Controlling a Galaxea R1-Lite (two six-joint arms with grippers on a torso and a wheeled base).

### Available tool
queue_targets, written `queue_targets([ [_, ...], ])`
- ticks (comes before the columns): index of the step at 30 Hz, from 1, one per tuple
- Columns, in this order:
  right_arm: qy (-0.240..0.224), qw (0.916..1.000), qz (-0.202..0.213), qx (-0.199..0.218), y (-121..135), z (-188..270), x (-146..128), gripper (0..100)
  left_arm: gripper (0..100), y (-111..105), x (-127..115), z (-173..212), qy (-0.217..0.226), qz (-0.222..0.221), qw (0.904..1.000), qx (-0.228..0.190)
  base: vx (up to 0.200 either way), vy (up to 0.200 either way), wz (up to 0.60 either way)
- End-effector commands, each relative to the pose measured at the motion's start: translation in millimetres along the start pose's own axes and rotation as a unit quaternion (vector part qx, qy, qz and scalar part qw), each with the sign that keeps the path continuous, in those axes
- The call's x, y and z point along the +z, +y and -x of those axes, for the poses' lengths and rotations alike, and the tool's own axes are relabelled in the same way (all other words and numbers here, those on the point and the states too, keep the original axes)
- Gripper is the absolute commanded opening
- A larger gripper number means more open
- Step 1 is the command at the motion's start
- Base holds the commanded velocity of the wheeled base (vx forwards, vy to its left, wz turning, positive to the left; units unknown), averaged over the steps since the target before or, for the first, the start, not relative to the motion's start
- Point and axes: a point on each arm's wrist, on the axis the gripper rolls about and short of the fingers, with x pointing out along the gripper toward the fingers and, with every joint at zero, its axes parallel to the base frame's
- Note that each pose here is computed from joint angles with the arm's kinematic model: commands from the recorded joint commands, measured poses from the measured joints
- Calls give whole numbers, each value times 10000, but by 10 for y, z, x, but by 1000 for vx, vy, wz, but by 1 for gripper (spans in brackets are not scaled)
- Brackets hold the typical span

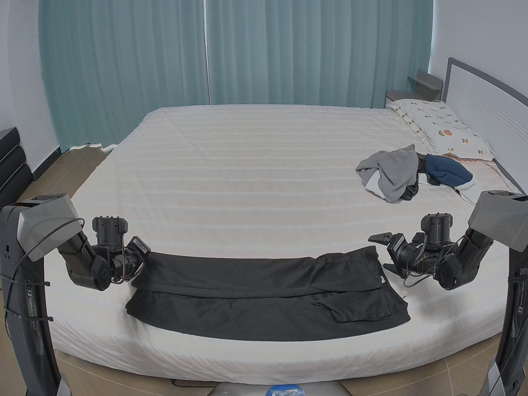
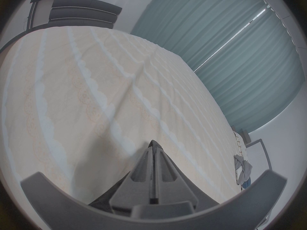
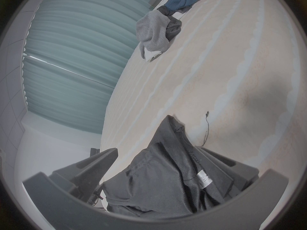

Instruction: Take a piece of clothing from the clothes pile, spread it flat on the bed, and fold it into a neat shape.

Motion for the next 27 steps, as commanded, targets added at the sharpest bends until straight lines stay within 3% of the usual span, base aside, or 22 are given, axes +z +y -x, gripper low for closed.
queue_targets([
  [1,48,10000,-17,-53,-43,-34,-28,100,0,5,2,-2,-2,8,10000,5,0,0,0],
  [8,31,10000,-2,-88,-75,-122,-36,100,0,22,-13,5,18,0,10000,28,0,0,0],
  [9,31,10000,-2,-88,-75,-122,-36,0,0,22,-13,5,18,0,10000,28,0,0,0],
  [27,-136,9997,-91,-164,-147,-72,78,0,0,15,-14,4,18,-20,10000,19,0,0,0],
])
